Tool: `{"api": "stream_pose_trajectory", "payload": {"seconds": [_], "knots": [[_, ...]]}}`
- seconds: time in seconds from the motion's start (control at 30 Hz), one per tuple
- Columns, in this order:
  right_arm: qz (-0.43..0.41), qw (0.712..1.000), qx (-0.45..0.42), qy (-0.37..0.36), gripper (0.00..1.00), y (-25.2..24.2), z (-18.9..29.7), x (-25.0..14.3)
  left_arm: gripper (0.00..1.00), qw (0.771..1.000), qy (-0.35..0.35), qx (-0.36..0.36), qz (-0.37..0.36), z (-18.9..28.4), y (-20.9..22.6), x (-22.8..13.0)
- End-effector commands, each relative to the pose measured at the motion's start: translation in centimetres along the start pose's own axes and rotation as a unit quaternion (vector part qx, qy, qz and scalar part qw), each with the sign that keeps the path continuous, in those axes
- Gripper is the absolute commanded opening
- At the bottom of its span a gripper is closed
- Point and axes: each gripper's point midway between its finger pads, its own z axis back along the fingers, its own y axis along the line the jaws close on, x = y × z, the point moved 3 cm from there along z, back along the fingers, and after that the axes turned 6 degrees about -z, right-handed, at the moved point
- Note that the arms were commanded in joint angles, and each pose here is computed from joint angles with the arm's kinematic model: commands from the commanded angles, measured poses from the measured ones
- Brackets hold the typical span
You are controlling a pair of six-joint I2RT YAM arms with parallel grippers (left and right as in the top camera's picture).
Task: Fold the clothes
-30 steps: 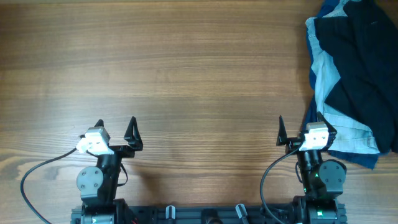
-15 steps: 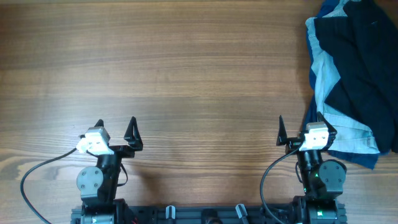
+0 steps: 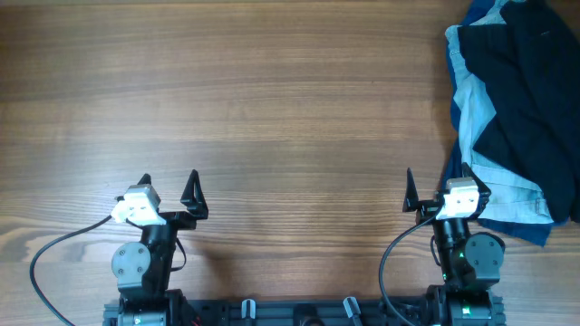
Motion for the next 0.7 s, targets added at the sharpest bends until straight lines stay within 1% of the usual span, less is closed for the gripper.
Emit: {"api": "stream_pose_trajectory", "payload": {"seconds": [0.0,0.2,0.27,0.33,0.43,0.47,0.53,0.67], "knots": [[0.005,1.000,-0.012,0.001,1.00,-0.38,-0.02,-0.05,1.00,1.000,0.005,0.004,-0.004,-0.03,0.14,-0.30],[0.005,1.000,-0.012,0.001,1.00,-0.38,-0.02,-0.05,1.00,1.000,0.005,0.004,-0.004,-0.03,0.14,-0.30],[0.027,1.000,-0.012,0.001,1.00,-0.38,-0.02,-0.05,1.00,1.000,0.005,0.004,-0.004,-0.03,0.14,-0.30],[0.028,1.000,-0.006,0.001,1.00,-0.21,-0.02,-0.05,1.00,1.000,0.005,0.004,-0.004,-0.03,0.14,-0.30],[0.001,1.000,-0.004,0.000,1.00,-0.15,-0.02,-0.05,1.00,1.000,0.005,0.004,-0.004,-0.03,0.14,-0.29],[-0.042,0.999,-0.005,0.000,1.00,-0.17,-0.02,-0.05,1.00,1.000,0.005,0.004,-0.004,-0.03,0.14,-0.29],[-0.093,0.996,-0.005,0.000,1.00,-0.17,-0.02,-0.05,1.00,1.000,0.001,0.003,-0.004,-0.03,0.11,-0.12],[-0.133,0.991,-0.005,-0.003,1.00,-0.18,-0.02,0.06,1.00,1.000,0.002,0.005,-0.004,-0.03,0.16,-0.15]]}}
